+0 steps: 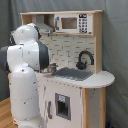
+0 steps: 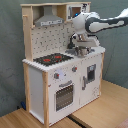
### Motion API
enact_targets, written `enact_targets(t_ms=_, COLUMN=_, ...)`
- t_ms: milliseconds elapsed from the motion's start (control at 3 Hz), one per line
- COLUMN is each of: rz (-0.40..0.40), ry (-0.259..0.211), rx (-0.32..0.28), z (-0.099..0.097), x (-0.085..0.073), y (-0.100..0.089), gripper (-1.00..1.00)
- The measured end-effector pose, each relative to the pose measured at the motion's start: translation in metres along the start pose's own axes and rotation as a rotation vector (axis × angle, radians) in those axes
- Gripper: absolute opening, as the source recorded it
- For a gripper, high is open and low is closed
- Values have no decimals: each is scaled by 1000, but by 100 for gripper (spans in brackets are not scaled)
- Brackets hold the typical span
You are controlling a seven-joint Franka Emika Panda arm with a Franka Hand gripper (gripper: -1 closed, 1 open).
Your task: Play with the kitchen
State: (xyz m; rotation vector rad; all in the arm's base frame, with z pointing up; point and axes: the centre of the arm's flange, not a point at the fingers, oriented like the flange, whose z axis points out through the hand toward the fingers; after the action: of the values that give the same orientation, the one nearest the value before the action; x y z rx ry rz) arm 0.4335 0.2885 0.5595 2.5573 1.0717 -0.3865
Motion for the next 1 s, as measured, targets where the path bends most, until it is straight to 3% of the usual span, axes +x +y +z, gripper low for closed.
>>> enact_targets(t_ms=667, rz=78, ry=28, rx=-56, z=-1, x=-17, y=38, gripper=-100)
enact_targets(t_ms=1000, rz=103, ry=48, rx=-51, z=6, x=-29, y=75, gripper=-100)
